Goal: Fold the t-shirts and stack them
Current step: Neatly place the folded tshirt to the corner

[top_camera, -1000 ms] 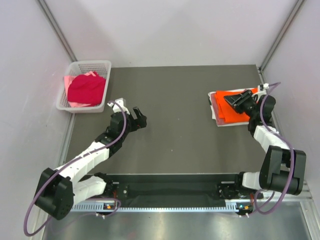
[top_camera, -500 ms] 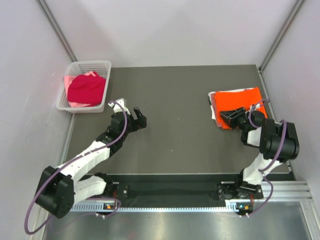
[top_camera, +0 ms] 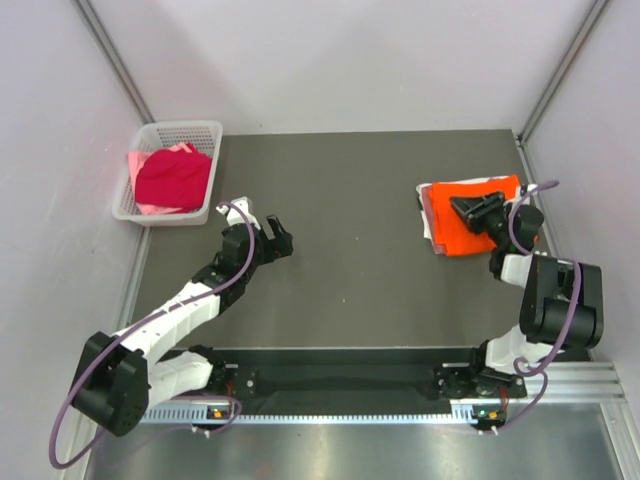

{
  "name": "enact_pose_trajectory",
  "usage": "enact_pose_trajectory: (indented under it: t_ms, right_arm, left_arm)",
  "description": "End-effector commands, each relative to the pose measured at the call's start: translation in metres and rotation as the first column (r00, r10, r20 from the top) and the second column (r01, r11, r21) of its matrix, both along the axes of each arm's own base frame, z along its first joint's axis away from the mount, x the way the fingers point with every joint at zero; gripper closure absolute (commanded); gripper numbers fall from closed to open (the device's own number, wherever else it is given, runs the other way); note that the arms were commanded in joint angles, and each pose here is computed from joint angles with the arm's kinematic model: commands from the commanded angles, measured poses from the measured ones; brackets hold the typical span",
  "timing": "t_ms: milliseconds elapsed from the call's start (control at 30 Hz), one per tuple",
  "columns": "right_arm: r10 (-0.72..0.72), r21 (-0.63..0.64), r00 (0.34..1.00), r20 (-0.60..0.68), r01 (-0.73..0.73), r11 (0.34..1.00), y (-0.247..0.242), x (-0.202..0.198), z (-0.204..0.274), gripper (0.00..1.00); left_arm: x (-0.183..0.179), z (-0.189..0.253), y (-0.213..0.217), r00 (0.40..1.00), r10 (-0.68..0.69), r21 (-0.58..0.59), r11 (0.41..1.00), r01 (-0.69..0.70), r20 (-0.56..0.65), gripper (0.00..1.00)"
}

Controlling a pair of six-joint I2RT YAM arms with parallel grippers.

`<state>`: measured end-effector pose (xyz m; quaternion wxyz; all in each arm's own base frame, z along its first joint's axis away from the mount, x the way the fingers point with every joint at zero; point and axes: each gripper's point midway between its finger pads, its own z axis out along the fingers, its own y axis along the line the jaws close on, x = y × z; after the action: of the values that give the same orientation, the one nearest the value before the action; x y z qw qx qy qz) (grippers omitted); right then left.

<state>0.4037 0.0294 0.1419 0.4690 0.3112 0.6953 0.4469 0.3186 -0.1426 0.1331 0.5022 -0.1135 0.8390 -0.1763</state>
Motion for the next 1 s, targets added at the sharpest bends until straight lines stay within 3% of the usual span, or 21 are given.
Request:
enact_pose_trajectory:
  t_ms: [0, 200, 467, 800, 967]
  right_arm:
    - [-0.012, -0.024, 0.999, 0.047, 0.013, 1.000, -0.009, 0.028, 0.022, 0.67]
    - [-0.005, 0.012, 1.000, -0.008, 0.005, 1.000, -0.005, 0.080, 0.002, 0.68]
    - [-0.026, 0.036, 0.987, -0.160, 0.033, 0.999, -0.003, 0.091, -0.064, 0.68]
    - [-0.061, -0.007, 0.998, -0.009, 0.061, 0.998, -0.044, 0.088, 0.039, 0.64]
    - [-0.136, -0.006, 0.990, -0.020, 0.136, 0.991, -0.084, 0.080, 0.038, 0.63]
  left_arm:
    - [0.009, 0.018, -0.002, 0.999, 0.002, -0.005, 1.000, -0.002, 0.052, 0.05]
    - [0.009, 0.020, 0.001, 0.998, 0.014, -0.001, 1.000, -0.014, 0.059, 0.05]
    - [0.010, 0.018, 0.002, 0.998, 0.017, 0.006, 1.000, -0.017, 0.055, 0.06]
    - [0.010, 0.020, 0.001, 0.998, 0.014, 0.008, 1.000, -0.014, 0.058, 0.06]
    - [0.010, 0.018, -0.001, 0.999, 0.004, 0.002, 1.000, -0.004, 0.052, 0.06]
